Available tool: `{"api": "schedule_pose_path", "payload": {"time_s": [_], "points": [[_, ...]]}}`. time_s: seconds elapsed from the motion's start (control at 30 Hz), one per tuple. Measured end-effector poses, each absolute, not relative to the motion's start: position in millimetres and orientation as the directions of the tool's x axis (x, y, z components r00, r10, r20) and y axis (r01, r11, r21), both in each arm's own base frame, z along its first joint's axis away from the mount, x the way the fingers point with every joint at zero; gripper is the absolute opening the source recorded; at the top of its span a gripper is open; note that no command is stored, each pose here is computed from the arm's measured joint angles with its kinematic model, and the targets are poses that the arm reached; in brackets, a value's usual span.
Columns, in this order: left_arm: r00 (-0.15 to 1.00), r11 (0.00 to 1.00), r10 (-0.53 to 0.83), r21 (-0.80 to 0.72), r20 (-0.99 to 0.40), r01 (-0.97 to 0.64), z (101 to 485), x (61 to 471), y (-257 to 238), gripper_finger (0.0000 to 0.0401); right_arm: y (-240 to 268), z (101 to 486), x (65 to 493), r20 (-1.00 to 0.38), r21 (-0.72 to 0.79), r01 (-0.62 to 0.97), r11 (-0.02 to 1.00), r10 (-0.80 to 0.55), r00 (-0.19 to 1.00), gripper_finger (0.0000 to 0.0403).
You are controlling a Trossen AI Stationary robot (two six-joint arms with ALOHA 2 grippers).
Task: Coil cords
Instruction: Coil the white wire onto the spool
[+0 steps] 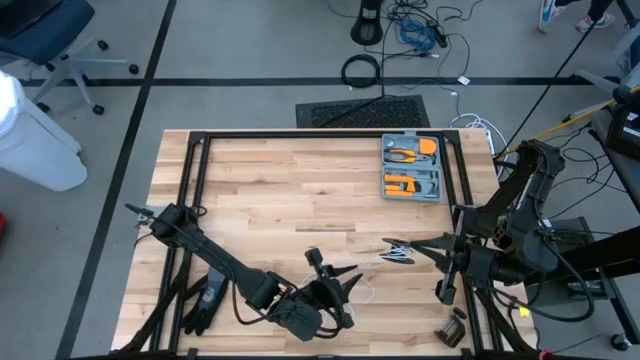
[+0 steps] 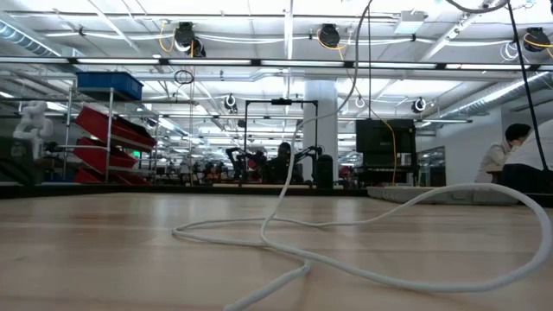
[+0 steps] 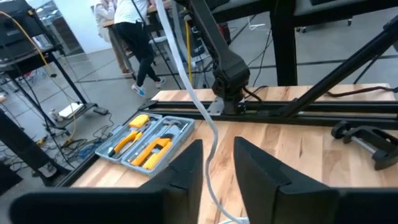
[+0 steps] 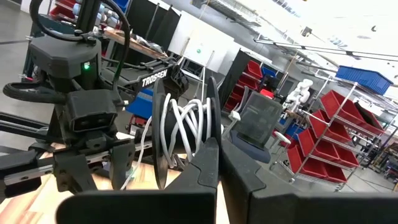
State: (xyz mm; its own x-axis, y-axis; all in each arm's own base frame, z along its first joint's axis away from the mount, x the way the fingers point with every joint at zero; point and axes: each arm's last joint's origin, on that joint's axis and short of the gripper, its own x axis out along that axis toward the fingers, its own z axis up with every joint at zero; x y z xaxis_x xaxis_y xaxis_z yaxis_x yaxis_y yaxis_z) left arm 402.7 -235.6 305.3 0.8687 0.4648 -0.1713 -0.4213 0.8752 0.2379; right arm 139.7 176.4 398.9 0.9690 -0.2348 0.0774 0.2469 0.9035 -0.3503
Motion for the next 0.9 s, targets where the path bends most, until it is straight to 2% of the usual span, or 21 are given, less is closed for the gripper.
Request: {"api": "schedule_pose_path", "payload": {"time_s": [0.23,0.6,0.9], "points": [[0.860,0.864,0.481,0.259,-0.171,-0.432,305.3,406.9,-228.2,0.0009,177.0,399.3,140.0,0.084,-0.343,0.226,0.912,-0.210,0.974,0.0000],[0.807,0.820,0.564,0.232,-0.175,-0.523,305.0,428.4,-184.6,0.0002,172.7,400.4,145.9,0.094,-0.235,0.240,0.942,-0.224,0.970,0.0000],[0.820,0.842,0.538,0.171,-0.196,-0.512,304.5,438.0,-165.8,0.0001,164.4,394.9,165.5,0.083,-0.169,0.324,0.931,-0.314,0.946,0.0000]]}}
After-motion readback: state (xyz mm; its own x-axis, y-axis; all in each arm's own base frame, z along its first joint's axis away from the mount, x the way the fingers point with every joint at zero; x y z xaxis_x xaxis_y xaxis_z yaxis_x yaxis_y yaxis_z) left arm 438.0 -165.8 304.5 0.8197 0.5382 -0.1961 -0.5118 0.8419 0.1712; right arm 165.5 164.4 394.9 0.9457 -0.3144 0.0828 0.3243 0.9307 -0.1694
